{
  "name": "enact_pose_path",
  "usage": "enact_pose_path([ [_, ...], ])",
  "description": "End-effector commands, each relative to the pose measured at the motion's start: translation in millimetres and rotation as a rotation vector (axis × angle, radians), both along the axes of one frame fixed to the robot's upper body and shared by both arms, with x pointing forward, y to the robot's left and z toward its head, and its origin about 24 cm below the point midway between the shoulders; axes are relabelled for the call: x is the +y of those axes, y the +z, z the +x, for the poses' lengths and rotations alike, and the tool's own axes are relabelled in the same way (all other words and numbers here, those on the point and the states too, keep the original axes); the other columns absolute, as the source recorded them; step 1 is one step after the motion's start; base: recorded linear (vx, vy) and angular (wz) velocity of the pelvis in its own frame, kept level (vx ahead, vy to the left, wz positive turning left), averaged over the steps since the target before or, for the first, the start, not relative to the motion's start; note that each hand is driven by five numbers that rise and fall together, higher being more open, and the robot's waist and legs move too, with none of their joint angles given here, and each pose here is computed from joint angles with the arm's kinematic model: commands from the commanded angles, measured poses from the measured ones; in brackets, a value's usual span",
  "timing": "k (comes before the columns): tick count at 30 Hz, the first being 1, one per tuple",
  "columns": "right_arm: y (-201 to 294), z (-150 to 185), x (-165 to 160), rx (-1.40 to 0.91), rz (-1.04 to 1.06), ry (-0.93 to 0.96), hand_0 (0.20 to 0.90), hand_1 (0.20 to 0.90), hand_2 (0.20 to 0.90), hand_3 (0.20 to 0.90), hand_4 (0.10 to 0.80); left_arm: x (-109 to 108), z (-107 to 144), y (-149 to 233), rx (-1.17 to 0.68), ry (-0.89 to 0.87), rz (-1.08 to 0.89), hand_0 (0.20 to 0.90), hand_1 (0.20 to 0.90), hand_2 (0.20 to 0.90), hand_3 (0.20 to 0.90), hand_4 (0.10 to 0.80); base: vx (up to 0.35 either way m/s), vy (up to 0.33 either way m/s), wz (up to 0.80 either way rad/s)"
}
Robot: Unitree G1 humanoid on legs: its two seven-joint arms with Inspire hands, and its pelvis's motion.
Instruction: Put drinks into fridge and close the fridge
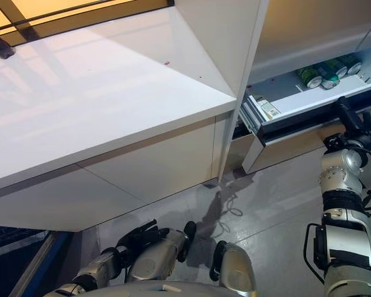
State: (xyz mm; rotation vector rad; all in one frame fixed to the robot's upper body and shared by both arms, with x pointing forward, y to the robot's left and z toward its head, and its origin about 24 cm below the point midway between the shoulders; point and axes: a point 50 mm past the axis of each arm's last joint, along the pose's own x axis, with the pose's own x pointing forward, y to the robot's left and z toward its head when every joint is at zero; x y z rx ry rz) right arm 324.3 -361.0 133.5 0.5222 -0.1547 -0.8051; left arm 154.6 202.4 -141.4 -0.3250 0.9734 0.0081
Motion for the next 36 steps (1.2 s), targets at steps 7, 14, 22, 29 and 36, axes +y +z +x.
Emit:
enact_pose_path([
  [7, 57, 19, 27, -0.168, -0.232, 0.096, 0.9, 0.9, 0.9, 0.9, 0.8, 30, -73, -17, 0.216, -0.077, 0.111, 0.9, 0.9, 0.9, 0.9, 0.8, -0.018, -0.05, 0.02],
  [14, 37, 3, 37, -0.115, -0.3, 0.025, 0.9, 0.9, 0.9, 0.9, 0.8, 22, -66, -17, 0.197, -0.059, 0.106, 0.9, 0.9, 0.9, 0.9, 0.8, -0.098, -0.051, -0.33],
  [22, -66, -37, 64, 0.1, -0.239, 0.189, 0.9, 0.9, 0.9, 0.9, 0.8, 10, -58, -18, 0.164, -0.013, 0.084, 0.9, 0.9, 0.9, 0.9, 0.8, -0.079, -0.034, -0.42],
  [29, -172, -86, 97, 0.438, -0.094, 0.525, 0.9, 0.9, 0.9, 0.9, 0.8, 15, -56, -16, 0.158, 0.027, 0.089, 0.9, 0.9, 0.9, 0.9, 0.8, -0.067, -0.062, -0.25],
  [36, -258, -163, 113, 0.817, 0.171, 0.671, 0.9, 0.9, 0.9, 0.9, 0.8, 28, -59, -16, 0.174, 0.048, 0.127, 0.9, 0.9, 0.9, 0.9, 0.8, -0.016, -0.035, 0.0],
])
